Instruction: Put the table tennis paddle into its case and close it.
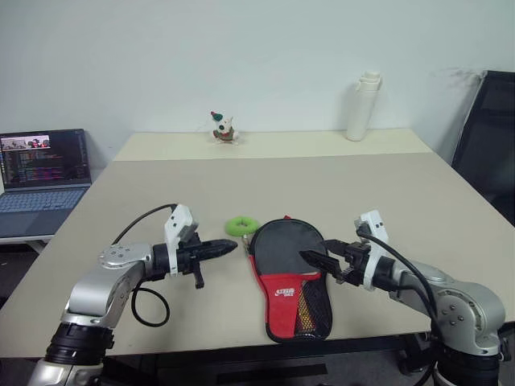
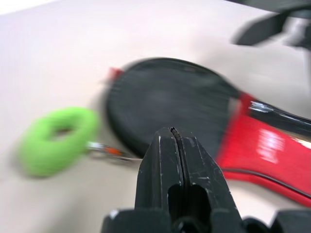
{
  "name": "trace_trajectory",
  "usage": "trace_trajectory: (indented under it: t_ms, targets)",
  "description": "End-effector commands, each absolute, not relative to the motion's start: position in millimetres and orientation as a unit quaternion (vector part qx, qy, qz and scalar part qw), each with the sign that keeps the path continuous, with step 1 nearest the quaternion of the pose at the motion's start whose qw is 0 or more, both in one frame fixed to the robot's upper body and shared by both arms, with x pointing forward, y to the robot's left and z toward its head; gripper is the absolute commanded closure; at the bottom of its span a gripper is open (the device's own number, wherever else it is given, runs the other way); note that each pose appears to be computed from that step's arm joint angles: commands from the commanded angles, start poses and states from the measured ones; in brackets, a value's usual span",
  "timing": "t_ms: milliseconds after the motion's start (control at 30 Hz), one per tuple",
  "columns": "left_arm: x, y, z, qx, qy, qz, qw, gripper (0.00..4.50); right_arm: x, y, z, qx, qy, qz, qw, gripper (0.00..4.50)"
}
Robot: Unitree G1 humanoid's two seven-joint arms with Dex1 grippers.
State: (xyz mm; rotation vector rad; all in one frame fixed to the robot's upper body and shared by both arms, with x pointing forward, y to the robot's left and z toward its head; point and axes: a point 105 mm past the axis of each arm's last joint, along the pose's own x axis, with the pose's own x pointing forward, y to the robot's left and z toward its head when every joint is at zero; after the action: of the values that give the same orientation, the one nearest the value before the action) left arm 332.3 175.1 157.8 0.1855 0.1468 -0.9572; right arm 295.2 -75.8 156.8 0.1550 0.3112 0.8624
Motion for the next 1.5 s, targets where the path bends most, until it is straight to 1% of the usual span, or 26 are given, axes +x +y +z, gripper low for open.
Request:
trace_trajectory:
  t_ms: [33, 133, 167, 233, 267, 400, 467, 533, 733, 833, 933, 1067, 1167, 1200, 1400, 1500]
  targets:
    - [351, 185, 167, 0.121, 0.051, -0.413, 0.901, 3.95, 311, -62, 161, 0.039, 0.115, 0.419, 0.900, 0.00]
    - [365, 188, 165, 0.136, 0.050, -0.387, 0.911, 2.90, 318, -53, 163, 0.033, 0.100, 0.423, 0.900, 0.00]
    - [370, 187, 164, 0.140, 0.052, -0.381, 0.912, 2.47, 319, -51, 163, 0.032, 0.097, 0.426, 0.899, 0.00]
    - [379, 186, 161, 0.144, 0.056, -0.370, 0.916, 1.81, 320, -47, 161, 0.028, 0.095, 0.430, 0.897, 0.00]
    - [383, 184, 160, 0.144, 0.059, -0.366, 0.918, 1.40, 320, -45, 160, 0.027, 0.095, 0.431, 0.897, 0.00]
    - [408, 180, 153, 0.121, 0.080, -0.330, 0.933, 0.01, 321, -41, 153, 0.023, 0.100, 0.428, 0.898, 0.00]
    - [420, 179, 148, 0.116, 0.094, -0.314, 0.937, 0.01, 321, -40, 150, 0.021, 0.101, 0.426, 0.899, 0.00]
    - [426, 174, 141, 0.112, 0.111, -0.319, 0.935, 0.01, 322, -39, 150, 0.022, 0.101, 0.424, 0.900, 0.00]
    - [436, 163, 120, 0.132, 0.159, -0.332, 0.921, 0.01, 324, -38, 149, 0.024, 0.098, 0.414, 0.905, 0.00]
    - [435, 159, 112, 0.143, 0.175, -0.347, 0.910, 0.01, 325, -38, 150, 0.025, 0.096, 0.409, 0.907, 0.00]
    - [429, 157, 104, 0.147, 0.192, -0.374, 0.895, 0.01, 325, -38, 149, 0.026, 0.095, 0.405, 0.909, 0.00]
    - [422, 163, 92, 0.149, 0.211, -0.385, 0.886, 0.01, 325, -38, 149, 0.027, 0.093, 0.399, 0.912, 0.00]
    - [419, 168, 86, 0.141, 0.216, -0.379, 0.889, 0.60, 326, -39, 149, 0.025, 0.091, 0.396, 0.913, 0.00]
    - [417, 169, 85, 0.137, 0.217, -0.379, 0.889, 0.89, 327, -38, 150, 0.023, 0.089, 0.396, 0.914, 0.00]
    - [414, 173, 81, 0.126, 0.216, -0.374, 0.893, 2.97, 336, -38, 153, -0.003, 0.073, 0.385, 0.920, 0.00]
    - [412, 172, 78, 0.124, 0.217, -0.374, 0.893, 4.00, 342, -32, 149, -0.023, 0.068, 0.385, 0.920, 0.00]
